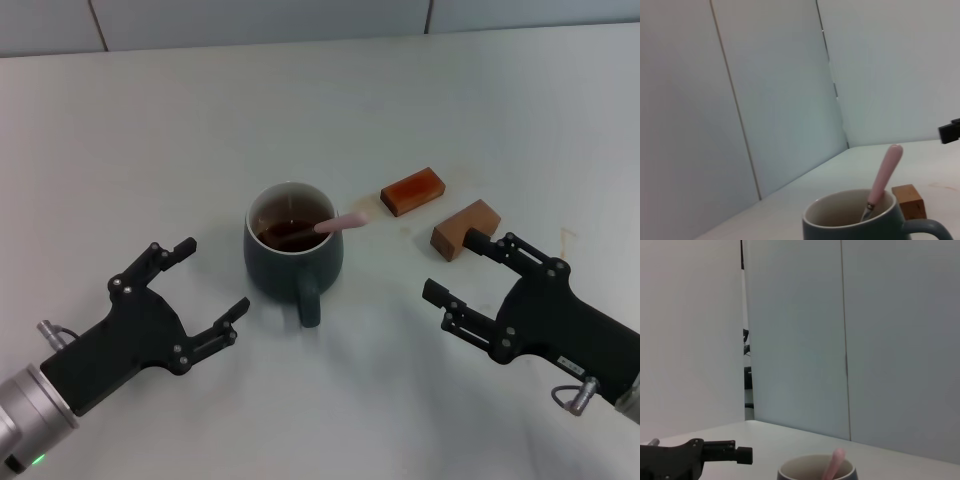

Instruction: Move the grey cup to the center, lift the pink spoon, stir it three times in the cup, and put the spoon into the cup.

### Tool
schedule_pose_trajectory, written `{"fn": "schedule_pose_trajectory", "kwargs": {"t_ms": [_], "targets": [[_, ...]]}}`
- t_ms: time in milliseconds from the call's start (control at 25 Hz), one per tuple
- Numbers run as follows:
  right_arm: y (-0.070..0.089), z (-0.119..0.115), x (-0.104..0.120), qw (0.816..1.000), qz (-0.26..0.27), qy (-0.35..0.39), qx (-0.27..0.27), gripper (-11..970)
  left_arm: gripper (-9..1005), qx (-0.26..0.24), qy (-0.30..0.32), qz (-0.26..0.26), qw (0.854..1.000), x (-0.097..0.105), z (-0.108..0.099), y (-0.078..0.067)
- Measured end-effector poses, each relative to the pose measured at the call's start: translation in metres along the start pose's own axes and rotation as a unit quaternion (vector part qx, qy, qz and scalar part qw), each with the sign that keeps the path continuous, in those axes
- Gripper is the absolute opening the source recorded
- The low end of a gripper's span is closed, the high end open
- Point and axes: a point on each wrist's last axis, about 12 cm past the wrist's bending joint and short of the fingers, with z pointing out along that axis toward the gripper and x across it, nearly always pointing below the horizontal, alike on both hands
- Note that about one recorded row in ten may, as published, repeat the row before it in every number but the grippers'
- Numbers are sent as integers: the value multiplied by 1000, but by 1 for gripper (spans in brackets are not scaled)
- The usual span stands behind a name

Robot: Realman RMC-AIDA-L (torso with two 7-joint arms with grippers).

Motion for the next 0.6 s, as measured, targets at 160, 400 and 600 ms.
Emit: {"fn": "schedule_pose_trajectory", "kwargs": {"t_ms": [160,400,600], "targets": [[0,3,0,1000,-1,2,-3,745,859,4,0,1,1000,0,0,-1],[-2,8,3,1000,-3,16,-1,751,859,6,0,1,1000,0,0,-1],[-2,9,4,1000,-3,20,-1,757,859,8,-2,2,1000,-1,2,-1]]}}
